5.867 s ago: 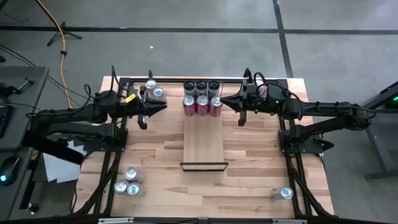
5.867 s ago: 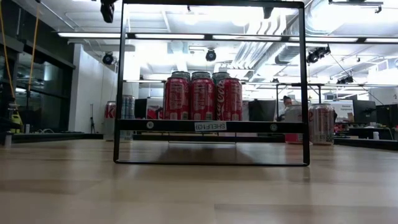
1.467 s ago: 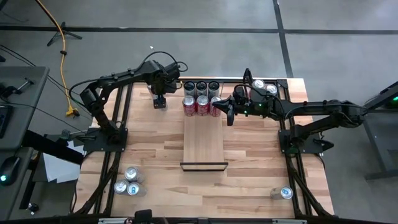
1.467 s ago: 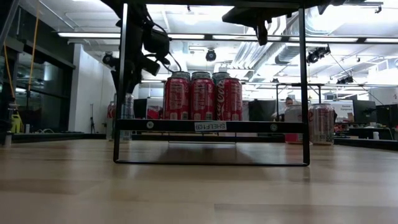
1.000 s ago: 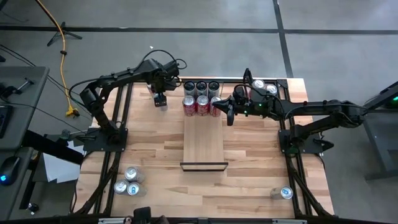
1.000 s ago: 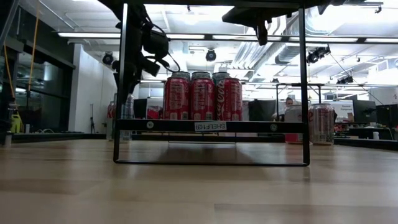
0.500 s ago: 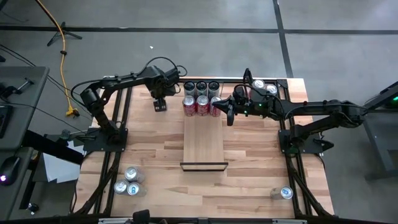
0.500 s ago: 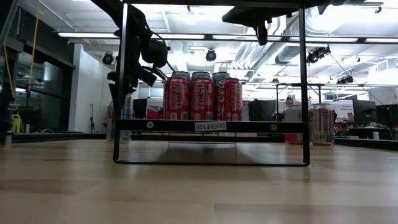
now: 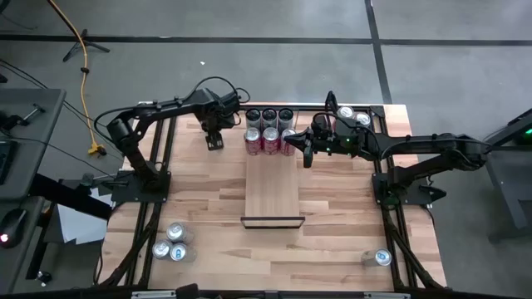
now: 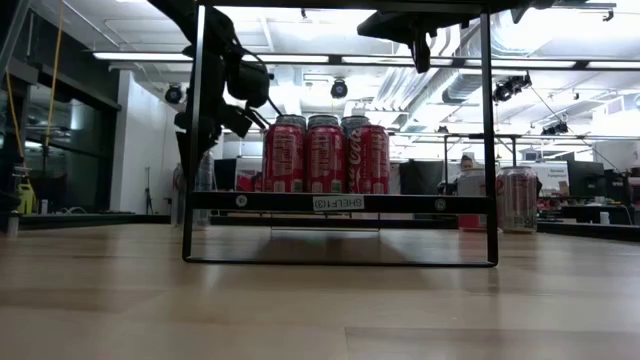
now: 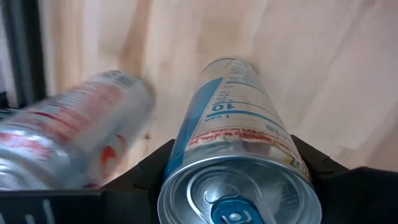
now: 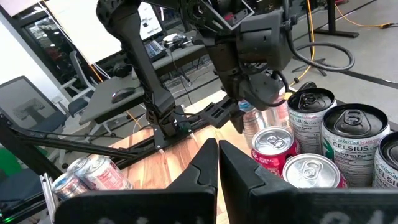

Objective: Place canned beverage on shelf
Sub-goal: Put the top left blue soda can on the shelf

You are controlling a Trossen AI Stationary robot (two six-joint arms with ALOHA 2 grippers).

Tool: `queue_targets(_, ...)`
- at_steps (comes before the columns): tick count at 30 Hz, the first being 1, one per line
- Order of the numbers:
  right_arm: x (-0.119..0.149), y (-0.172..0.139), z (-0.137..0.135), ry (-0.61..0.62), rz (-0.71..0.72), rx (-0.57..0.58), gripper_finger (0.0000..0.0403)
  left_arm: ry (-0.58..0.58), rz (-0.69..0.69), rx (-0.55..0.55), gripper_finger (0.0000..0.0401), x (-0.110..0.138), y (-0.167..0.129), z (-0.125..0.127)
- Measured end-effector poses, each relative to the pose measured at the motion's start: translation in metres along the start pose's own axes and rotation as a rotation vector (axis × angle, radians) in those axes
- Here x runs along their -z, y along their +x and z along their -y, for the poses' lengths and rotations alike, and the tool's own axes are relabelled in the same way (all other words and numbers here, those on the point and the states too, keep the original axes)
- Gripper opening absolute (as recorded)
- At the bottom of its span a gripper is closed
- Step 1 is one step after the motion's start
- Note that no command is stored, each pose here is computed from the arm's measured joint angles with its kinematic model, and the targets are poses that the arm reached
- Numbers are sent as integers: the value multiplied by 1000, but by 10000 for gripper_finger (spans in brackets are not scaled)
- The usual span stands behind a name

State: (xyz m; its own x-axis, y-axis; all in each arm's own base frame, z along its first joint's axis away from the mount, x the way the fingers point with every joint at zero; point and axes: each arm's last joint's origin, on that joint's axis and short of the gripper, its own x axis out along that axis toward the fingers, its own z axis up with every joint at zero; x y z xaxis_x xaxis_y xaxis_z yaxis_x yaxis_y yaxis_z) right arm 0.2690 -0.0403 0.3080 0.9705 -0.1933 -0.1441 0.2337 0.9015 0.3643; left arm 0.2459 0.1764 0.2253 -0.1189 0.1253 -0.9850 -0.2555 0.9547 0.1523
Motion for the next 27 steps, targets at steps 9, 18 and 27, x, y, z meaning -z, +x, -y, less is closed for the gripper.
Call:
queue_targets(9,0,0,0,0,0,0,0,-102,29,13,181,28,-60,18)
queue_targets(18,0,0,0,-2,0,0,0,-312,77,118,181,37,-119,71)
queue_targets(27,0,0,0,-1,0,0,0,58,128,74,181,5,-133,130)
